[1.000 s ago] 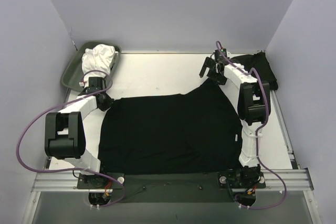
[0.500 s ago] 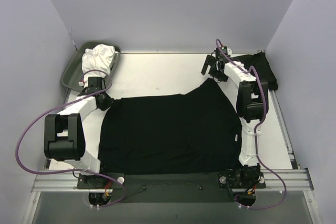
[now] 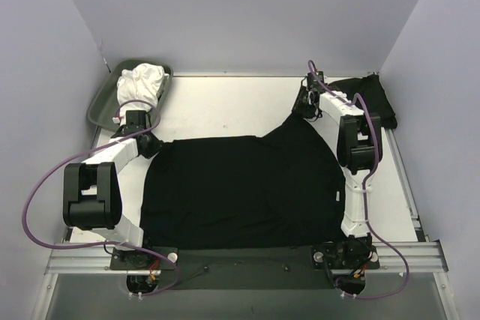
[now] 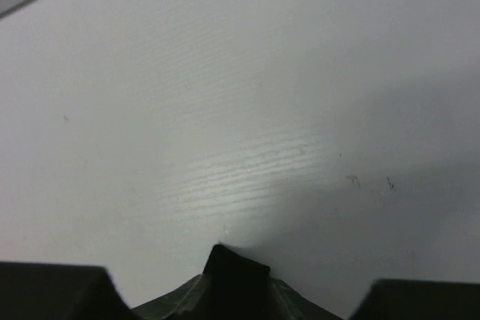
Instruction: Fold and stack the t-shirts
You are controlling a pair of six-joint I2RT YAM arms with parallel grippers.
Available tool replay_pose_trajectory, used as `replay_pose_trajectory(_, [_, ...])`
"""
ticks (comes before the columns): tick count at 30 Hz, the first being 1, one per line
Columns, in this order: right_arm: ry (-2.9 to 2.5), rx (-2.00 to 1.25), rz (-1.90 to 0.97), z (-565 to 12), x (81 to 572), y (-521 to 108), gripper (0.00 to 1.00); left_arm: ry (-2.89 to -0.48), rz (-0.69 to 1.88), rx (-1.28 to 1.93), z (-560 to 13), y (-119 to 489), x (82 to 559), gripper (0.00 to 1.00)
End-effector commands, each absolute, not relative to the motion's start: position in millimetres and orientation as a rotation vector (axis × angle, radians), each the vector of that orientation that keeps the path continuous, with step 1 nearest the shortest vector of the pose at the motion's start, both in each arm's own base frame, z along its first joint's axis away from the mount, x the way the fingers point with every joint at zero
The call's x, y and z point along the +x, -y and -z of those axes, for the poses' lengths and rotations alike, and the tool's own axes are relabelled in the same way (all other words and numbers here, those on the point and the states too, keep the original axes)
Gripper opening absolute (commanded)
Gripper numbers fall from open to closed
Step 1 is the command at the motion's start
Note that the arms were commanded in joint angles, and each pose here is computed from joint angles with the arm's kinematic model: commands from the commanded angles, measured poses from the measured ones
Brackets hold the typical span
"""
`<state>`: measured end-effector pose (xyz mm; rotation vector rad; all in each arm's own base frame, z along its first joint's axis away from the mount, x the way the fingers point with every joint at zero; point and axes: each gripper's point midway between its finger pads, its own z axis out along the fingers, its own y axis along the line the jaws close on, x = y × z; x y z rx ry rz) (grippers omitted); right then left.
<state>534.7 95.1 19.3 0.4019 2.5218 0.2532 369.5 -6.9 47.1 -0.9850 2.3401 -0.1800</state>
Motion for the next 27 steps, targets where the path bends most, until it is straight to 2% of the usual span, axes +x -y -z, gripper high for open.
replay_pose_trajectory(1, [-2.548, 0.440, -0.307, -25, 514, -101, 0.25, -2.282, 0.232, -0.972, -62, 10, 378, 0.00])
replay_pose_trajectory(2, [-2.541, 0.438, -0.316, -30, 512, -102, 0.18, -2.284, 0.234, -0.970, -62, 11, 378, 0.00])
replay_pose_trajectory(4, [-2.549, 0.441, -0.316, -30, 506, -101, 0.11, -2.282, 0.237, -0.972, -62, 11, 378, 0.00])
replay_pose_trajectory(5, [-2.539, 0.443, -0.316, -36, 505, -101, 0.00, -2.282, 0.237, -0.970, -62, 11, 378, 0.00])
replay_pose_trajectory(15, [-2.417, 0.393, -0.272, -89, 487, -91, 0.00, -2.275, 0.252, -0.959, -65, 14, 378, 0.00])
replay_pose_trajectory(17, [-2.319, 0.362, -0.277, -111, 472, -91, 0.00, -2.266, 0.257, -0.953, -68, 15, 378, 0.00])
replay_pose_trajectory(18, [-2.206, 0.344, -0.311, -147, 472, -92, 0.00, -2.265, 0.258, -0.955, -69, 15, 377, 0.00])
replay_pose_trajectory(19, [-2.234, 0.346, -0.302, -130, 451, -90, 0.00, -2.265, 0.259, -0.957, -69, 15, 376, 0.00])
replay_pose_trajectory(21, [-2.160, 0.340, -0.322, -156, 431, -89, 0.00, -2.259, 0.258, -0.962, -73, 14, 373, 0.00])
replay_pose_trajectory(24, [-2.211, 0.344, -0.285, -145, 379, -87, 0.00, -2.266, 0.265, -0.937, -80, 29, 360, 0.00])
replay_pose_trajectory(25, [-2.275, 0.309, -0.260, -126, 353, -94, 0.00, -2.256, 0.266, -0.940, -82, 29, 349, 0.00])
replay_pose_trajectory(27, [-2.262, 0.335, -0.148, -128, 321, -80, 0.00, -2.244, 0.287, -0.921, -87, 34, 337, 0.00])
